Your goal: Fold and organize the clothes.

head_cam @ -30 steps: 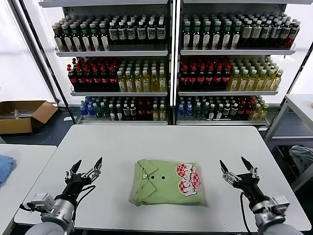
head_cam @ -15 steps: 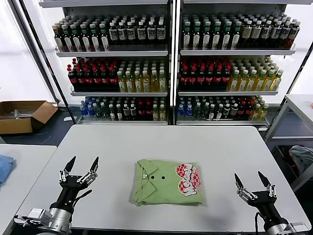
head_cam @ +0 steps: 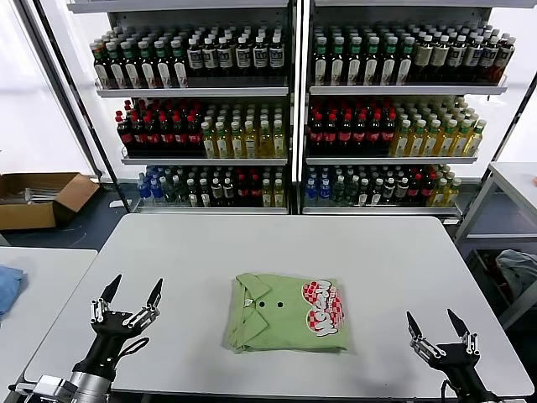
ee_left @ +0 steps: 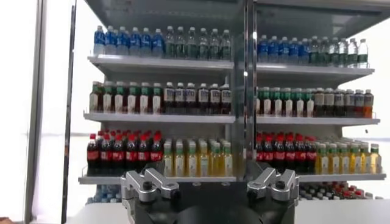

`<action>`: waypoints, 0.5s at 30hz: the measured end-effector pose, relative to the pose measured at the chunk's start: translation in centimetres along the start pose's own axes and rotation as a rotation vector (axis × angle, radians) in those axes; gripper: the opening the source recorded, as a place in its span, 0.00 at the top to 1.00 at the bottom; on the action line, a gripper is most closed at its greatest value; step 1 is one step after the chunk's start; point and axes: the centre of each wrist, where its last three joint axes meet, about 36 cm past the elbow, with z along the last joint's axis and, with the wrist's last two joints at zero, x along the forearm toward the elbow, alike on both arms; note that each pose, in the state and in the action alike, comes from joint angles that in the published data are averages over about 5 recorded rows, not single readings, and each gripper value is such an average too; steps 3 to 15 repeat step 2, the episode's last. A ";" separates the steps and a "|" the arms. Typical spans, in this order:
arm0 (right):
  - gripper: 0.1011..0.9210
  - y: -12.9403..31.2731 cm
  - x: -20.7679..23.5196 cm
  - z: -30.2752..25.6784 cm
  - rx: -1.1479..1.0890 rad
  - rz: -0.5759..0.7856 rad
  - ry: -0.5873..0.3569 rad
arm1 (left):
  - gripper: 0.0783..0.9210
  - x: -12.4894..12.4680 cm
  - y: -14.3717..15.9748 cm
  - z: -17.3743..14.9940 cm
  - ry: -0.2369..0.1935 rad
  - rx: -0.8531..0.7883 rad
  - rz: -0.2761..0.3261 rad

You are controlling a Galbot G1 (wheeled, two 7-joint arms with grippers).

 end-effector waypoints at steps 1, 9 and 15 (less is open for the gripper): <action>0.12 0.0 0.0 0.0 0.000 0.001 0.001 | 0.12 0.0 0.0 0.0 -0.001 -0.001 0.000; 0.12 0.0 0.1 0.1 -0.001 0.001 0.003 | 0.12 0.1 0.0 -0.1 -0.001 -0.003 0.000; 0.12 0.0 0.1 0.1 -0.001 0.001 0.003 | 0.12 0.1 0.0 -0.1 -0.001 -0.003 0.000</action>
